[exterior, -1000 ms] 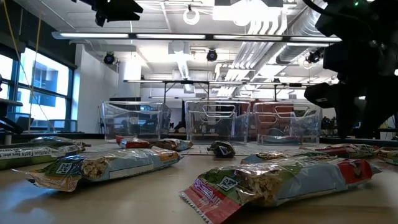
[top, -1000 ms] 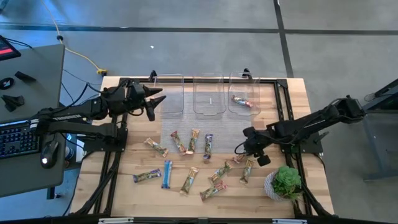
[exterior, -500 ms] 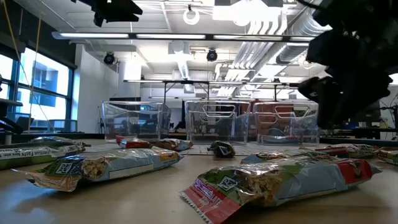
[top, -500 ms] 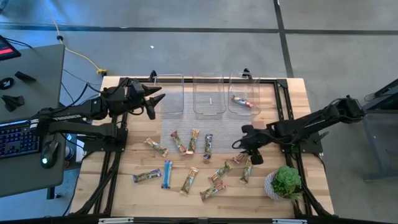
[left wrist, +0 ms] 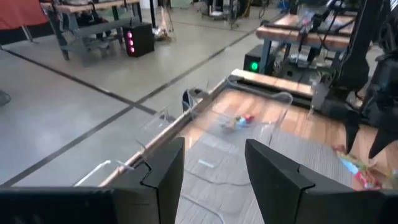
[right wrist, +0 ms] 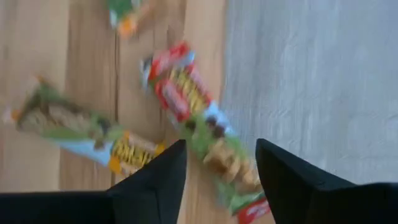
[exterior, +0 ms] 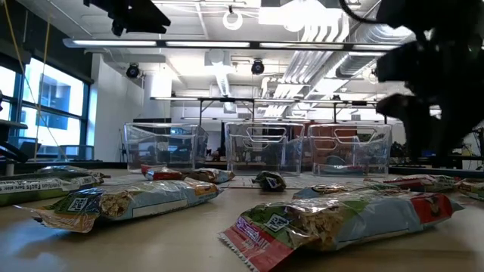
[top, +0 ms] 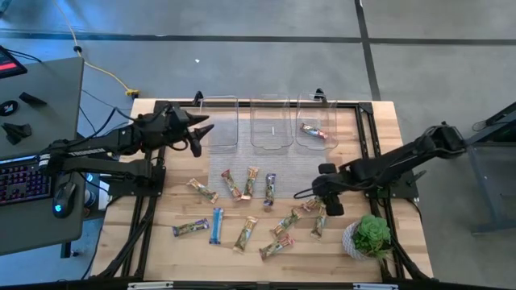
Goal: Pick and place Granola Bars by type
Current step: Put the red granola bar into the right transparent bin
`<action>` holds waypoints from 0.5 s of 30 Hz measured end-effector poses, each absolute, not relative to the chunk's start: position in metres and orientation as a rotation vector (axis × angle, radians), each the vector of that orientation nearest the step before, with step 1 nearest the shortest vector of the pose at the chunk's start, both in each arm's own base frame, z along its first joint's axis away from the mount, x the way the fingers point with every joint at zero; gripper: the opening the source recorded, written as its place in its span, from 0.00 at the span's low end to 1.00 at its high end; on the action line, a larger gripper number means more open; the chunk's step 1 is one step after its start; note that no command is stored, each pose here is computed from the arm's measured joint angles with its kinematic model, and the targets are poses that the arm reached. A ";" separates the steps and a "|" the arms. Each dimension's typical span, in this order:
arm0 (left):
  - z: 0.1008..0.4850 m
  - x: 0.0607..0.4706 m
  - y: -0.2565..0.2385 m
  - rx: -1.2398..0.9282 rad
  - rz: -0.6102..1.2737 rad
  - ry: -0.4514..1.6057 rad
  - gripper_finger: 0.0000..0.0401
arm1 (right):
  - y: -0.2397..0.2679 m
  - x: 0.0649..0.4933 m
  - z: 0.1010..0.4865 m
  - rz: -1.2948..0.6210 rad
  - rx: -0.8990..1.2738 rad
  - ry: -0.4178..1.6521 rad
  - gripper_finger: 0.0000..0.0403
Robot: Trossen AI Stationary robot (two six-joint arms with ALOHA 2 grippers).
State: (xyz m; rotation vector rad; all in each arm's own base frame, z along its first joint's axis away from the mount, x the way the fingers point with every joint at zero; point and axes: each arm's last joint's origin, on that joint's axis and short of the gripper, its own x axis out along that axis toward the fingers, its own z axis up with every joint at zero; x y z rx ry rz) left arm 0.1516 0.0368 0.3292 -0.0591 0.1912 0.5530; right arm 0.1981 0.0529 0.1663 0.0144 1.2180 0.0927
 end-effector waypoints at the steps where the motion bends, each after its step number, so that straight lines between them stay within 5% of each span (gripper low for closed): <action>1: 0.328 0.151 0.037 -0.058 0.553 0.199 0.41 | 0.054 0.199 0.162 0.098 0.011 1.242 0.45; 15: 0.326 0.151 0.037 -0.056 0.553 0.222 0.41 | 0.056 0.209 0.125 0.018 -0.092 1.422 0.46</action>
